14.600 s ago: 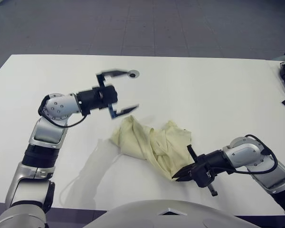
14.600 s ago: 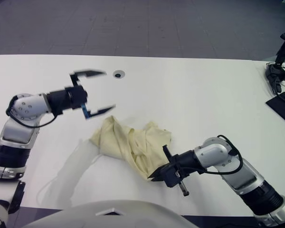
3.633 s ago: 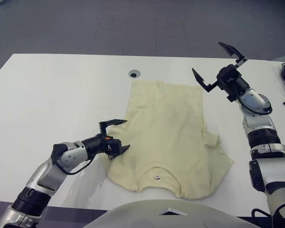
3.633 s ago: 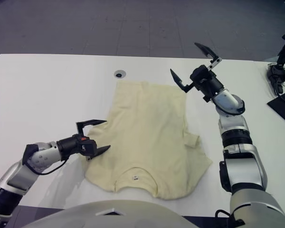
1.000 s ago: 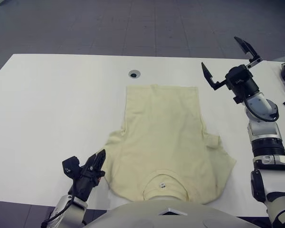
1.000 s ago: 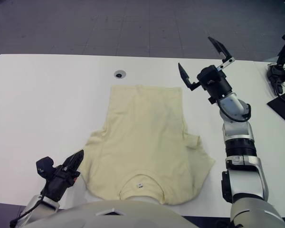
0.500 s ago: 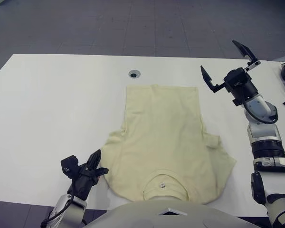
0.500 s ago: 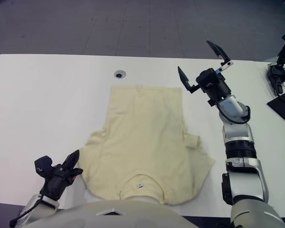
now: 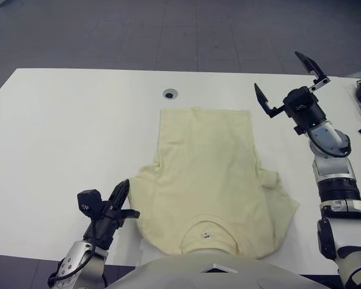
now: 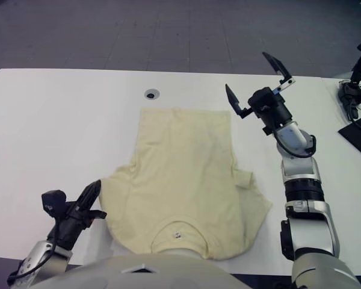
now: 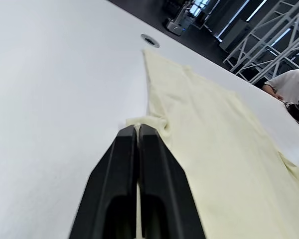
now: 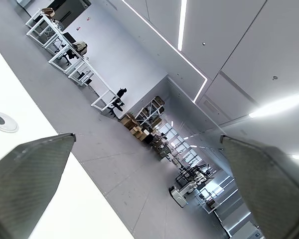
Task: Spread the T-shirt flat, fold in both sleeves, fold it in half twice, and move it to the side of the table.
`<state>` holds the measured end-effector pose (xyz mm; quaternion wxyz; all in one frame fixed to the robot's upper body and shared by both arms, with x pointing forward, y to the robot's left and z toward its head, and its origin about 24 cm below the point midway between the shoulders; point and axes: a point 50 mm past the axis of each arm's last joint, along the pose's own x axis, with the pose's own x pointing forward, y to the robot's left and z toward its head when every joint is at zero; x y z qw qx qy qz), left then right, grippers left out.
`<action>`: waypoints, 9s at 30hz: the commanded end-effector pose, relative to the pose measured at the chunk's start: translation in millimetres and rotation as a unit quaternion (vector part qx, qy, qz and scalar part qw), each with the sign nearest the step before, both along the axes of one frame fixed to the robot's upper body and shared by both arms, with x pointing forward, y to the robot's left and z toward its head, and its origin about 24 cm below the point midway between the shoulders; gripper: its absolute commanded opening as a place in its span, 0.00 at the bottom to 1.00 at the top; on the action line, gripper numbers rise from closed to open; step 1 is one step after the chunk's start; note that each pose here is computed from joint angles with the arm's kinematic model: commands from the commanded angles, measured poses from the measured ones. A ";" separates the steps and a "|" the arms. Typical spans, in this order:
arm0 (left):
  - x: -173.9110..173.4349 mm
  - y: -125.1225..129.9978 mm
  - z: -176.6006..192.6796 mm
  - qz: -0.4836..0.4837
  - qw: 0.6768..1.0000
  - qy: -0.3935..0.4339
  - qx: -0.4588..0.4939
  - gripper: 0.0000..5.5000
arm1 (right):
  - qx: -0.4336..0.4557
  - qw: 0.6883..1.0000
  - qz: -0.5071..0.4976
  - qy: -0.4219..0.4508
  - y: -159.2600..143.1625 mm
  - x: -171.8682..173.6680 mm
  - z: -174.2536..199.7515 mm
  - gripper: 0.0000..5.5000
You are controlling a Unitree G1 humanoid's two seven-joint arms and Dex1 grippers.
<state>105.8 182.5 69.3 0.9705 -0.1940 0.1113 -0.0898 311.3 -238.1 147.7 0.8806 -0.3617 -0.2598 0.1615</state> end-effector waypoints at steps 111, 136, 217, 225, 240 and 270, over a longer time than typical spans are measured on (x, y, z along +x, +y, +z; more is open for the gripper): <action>93.3 19.8 59.9 -0.025 0.946 -0.276 0.170 0.98 | 0.133 0.720 0.149 0.664 -121.1 -165.1 -106.5 0.00; 89.5 7.9 43.1 -0.071 0.948 -0.260 0.171 0.98 | -0.009 0.761 0.368 0.534 -14.8 -125.5 -57.1 0.00; -23.8 8.3 -31.3 -0.568 0.456 -0.385 0.566 0.31 | -0.400 0.706 0.380 0.444 -17.4 -214.2 -90.5 0.68; -34.9 5.5 -37.3 -0.582 0.467 -0.376 0.550 0.08 | -0.414 0.679 0.381 0.471 -18.4 -218.9 -88.9 0.80; -42.2 -2.5 -35.6 -0.575 0.485 -0.355 0.555 0.00 | -0.408 0.673 0.411 0.460 -5.3 -217.3 -91.8 0.34; -34.6 -1.1 -36.9 -0.573 0.574 -0.262 0.522 0.00 | -0.355 0.694 0.408 0.475 -6.8 -207.3 -89.3 0.26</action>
